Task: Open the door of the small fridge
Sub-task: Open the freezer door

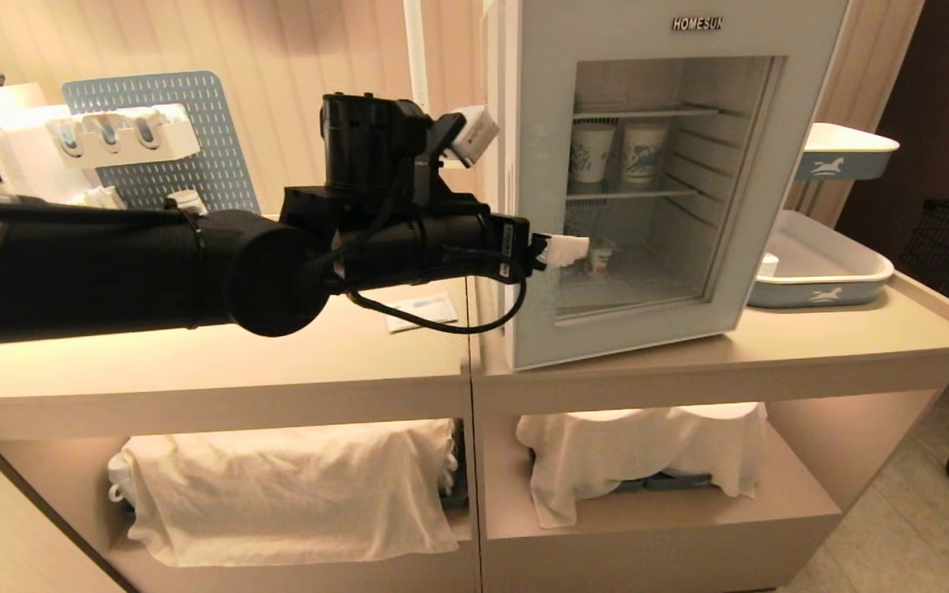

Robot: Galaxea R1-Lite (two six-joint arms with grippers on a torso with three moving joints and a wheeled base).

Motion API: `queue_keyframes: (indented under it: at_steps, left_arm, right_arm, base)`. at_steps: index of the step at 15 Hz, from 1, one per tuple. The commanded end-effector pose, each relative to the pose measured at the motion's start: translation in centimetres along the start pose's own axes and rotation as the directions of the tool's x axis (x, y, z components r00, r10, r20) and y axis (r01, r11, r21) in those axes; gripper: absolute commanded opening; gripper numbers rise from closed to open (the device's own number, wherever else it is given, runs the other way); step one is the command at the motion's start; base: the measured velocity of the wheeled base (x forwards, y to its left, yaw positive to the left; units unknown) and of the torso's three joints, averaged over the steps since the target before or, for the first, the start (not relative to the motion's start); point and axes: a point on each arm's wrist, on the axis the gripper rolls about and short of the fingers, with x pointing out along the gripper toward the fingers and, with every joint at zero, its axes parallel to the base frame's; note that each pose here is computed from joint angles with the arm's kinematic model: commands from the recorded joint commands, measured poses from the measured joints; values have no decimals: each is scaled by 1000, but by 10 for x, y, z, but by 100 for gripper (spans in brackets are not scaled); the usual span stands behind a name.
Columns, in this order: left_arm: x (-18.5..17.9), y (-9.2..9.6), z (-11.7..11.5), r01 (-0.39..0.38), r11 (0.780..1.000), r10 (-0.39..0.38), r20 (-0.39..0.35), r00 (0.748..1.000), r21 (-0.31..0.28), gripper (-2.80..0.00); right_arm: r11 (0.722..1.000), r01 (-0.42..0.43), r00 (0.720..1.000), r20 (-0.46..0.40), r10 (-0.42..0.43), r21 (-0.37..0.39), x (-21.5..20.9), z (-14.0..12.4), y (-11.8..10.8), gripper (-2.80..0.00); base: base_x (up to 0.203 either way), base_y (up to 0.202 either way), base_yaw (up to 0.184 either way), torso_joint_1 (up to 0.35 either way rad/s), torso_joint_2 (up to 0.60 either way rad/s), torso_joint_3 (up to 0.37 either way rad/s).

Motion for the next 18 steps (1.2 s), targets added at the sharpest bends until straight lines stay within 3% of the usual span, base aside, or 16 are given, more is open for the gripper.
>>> queue_keyframes:
  at_steps: [1, 4, 8, 11, 14, 18]
  left_arm:
    - [0, 6, -4, -32, 999, 32, -7, 999, 10, 0]
    - [14, 13, -12, -44, 999, 44, -16, 999, 5, 0]
    - [43, 22, -12, -45, 999, 44, 45, 998, 24, 0]
    - [51, 25, -13, -46, 996, 43, 48, 998, 72, 0]
    - [53, 31, -17, -120, 987, 117, 34, 993, 102, 0]
    - [60, 33, -21, -128, 987, 125, 39, 991, 96, 0]
  right_arm:
    - [1000, -1, 1000, -10, 1, 0, 1, -3, 0, -280]
    - [1000, -1, 1000, -9, 1, 0, 1, -3, 0, -280]
    - [1000, -1, 1000, -10, 1, 0, 1, -3, 0, -280]
    - [1000, -1, 1000, -10, 1, 0, 1, -3, 0, -280]
    - [1000, -1, 1000, -10, 1, 0, 1, -3, 0, -280]
    - [1000, -1, 1000, -10, 1, 0, 1, -3, 0, -280]
  base:
    - [0, 0, 0, 0, 0, 0]
    - [0, 0, 0, 0, 0, 0]
    - [0, 0, 0, 0, 0, 0]
    - [0, 0, 0, 0, 0, 0]
    - [0, 0, 0, 0, 0, 0]
    - [0, 0, 0, 0, 0, 0]
